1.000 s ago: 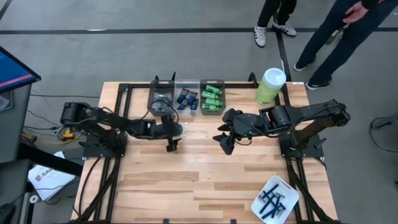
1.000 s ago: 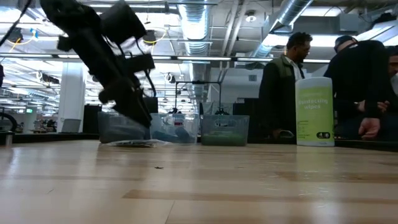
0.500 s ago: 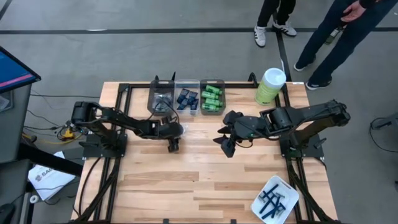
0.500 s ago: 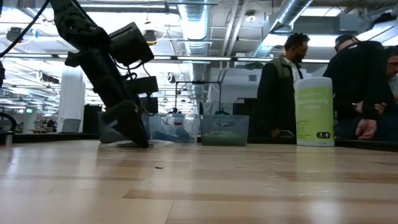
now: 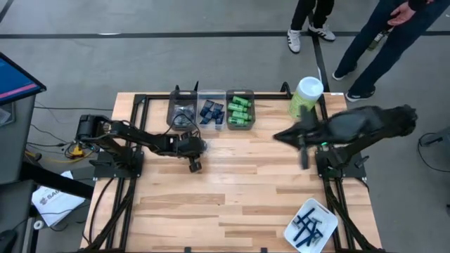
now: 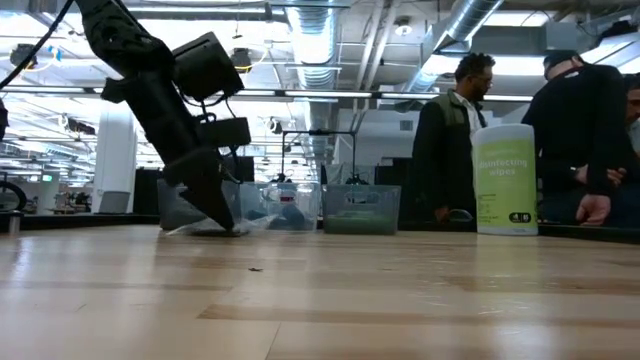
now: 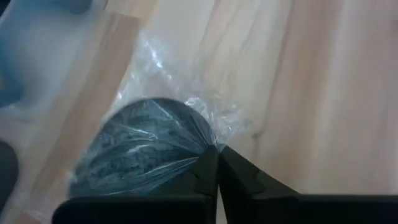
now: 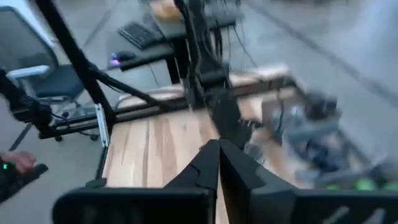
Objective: Pick & Place Travel size toiletries
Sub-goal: Put the black hairbrush into the left black bin
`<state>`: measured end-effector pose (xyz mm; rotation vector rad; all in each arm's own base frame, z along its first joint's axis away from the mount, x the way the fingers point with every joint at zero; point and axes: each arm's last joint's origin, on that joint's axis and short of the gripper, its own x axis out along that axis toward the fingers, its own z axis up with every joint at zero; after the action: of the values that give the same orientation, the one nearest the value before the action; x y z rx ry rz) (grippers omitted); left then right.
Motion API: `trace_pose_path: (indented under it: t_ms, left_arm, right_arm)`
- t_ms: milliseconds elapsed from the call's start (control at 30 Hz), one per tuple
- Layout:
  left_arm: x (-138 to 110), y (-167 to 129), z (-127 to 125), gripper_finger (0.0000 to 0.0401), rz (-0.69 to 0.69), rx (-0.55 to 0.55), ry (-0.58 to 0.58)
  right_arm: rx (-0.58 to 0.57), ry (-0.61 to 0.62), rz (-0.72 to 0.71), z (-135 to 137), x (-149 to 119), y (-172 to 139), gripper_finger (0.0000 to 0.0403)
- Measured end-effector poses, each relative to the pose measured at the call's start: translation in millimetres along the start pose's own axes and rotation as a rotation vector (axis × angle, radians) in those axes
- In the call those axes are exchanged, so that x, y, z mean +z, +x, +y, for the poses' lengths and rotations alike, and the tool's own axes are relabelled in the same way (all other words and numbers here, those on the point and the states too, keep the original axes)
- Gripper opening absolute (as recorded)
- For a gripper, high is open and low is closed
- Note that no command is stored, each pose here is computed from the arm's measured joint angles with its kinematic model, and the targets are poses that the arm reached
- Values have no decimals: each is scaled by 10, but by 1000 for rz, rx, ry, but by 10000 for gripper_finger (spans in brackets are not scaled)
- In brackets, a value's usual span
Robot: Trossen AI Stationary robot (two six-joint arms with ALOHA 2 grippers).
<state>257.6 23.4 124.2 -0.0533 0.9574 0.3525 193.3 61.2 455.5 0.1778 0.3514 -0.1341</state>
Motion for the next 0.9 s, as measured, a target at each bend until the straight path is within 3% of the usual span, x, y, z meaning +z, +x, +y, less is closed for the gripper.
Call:
trace_pose_path:
  t_ms: [133, 233, 467, 667, 767, 900]
  left_arm:
    - [99, -185, 15, 0, -81, -48, -78]
    - [179, -386, 24, 0, -165, -73, -125]
    - [355, -1059, 148, 0, -466, -119, -265]
    - [358, -1645, 438, 0, -758, 122, -337]
    - [329, -1747, 607, 0, -793, 265, -354]
    - [340, -1661, 802, 0, -754, 352, -366]
  right_arm:
    - [14, -162, -110, -169, -62, -394, 2]
    - [-37, -223, -157, -340, -279, -582, 1]
    - [-4, -80, -445, -744, -990, -807, 0]
    - [2, -6, -597, -837, -1614, -520, 0]
    - [14, 31, -644, -840, -1870, -332, 0]
    - [36, 43, -683, -846, -2120, -156, 0]
